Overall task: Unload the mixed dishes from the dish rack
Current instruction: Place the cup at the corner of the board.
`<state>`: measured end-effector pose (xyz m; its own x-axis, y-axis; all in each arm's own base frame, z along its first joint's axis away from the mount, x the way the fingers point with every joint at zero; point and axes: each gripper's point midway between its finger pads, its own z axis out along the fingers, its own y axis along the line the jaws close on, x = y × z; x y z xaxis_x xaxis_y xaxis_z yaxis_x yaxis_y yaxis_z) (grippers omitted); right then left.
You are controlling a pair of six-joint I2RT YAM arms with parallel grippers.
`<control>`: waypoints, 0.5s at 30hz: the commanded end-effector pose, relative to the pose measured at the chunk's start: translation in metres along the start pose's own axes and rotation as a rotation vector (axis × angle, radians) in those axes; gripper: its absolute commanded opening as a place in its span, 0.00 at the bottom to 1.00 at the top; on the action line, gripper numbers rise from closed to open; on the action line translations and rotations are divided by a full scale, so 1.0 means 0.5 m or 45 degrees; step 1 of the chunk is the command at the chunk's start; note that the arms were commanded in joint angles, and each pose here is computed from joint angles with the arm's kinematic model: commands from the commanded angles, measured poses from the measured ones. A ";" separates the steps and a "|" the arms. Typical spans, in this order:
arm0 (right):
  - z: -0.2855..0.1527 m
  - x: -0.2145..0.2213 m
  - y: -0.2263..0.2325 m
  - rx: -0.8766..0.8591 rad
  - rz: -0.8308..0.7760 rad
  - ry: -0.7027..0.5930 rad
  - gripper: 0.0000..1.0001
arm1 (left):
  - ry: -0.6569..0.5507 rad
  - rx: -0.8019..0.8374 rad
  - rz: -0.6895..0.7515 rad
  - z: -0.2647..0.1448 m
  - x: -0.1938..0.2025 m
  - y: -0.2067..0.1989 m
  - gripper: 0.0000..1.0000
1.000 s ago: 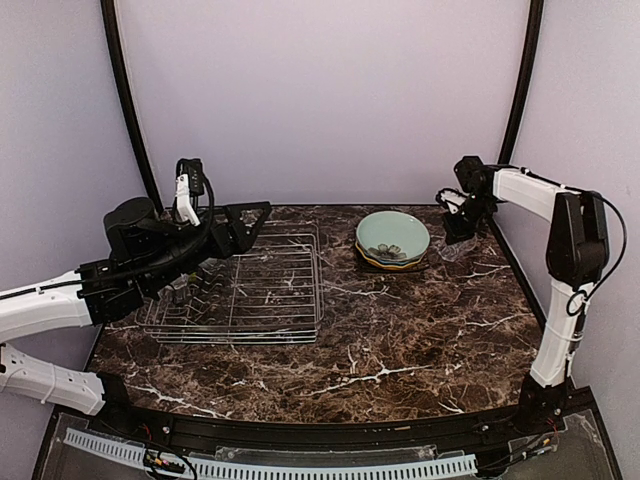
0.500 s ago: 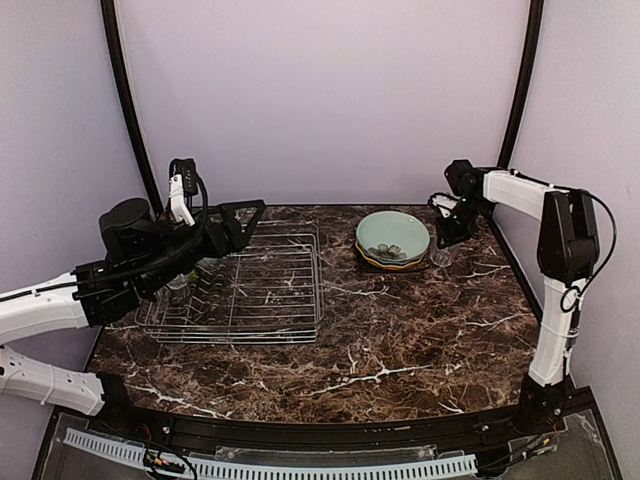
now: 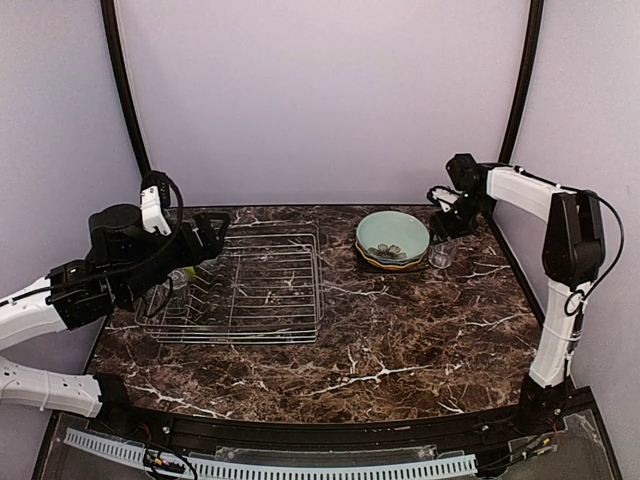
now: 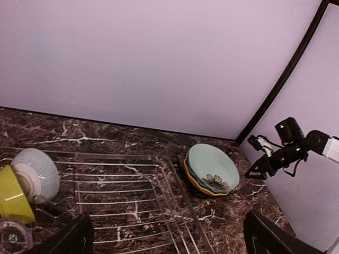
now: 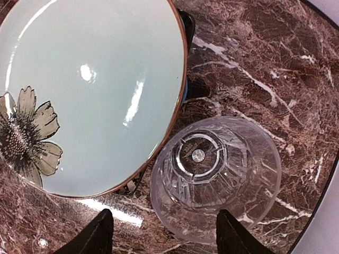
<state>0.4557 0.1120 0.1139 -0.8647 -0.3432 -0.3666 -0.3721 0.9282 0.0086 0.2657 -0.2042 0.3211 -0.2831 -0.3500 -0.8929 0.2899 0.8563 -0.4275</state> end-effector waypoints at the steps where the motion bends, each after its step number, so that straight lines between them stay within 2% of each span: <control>1: -0.077 -0.026 0.012 0.003 -0.009 -0.134 0.67 | 0.112 -0.381 0.077 -0.049 0.018 0.134 0.99; 7: -0.150 -0.049 0.027 -0.031 -0.014 -0.292 0.97 | 0.216 -0.625 0.006 -0.098 0.025 0.250 0.99; 15: -0.265 -0.077 0.079 -0.185 -0.022 -0.517 0.99 | 0.474 -0.830 0.152 -0.100 0.067 0.335 0.99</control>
<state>0.4367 0.1266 0.2231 -0.7251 -0.2865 -0.6262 -0.4101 0.9101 0.0585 0.2654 -0.0610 0.2507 -0.4681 -0.3000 -0.8312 -0.2388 0.9486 -0.2079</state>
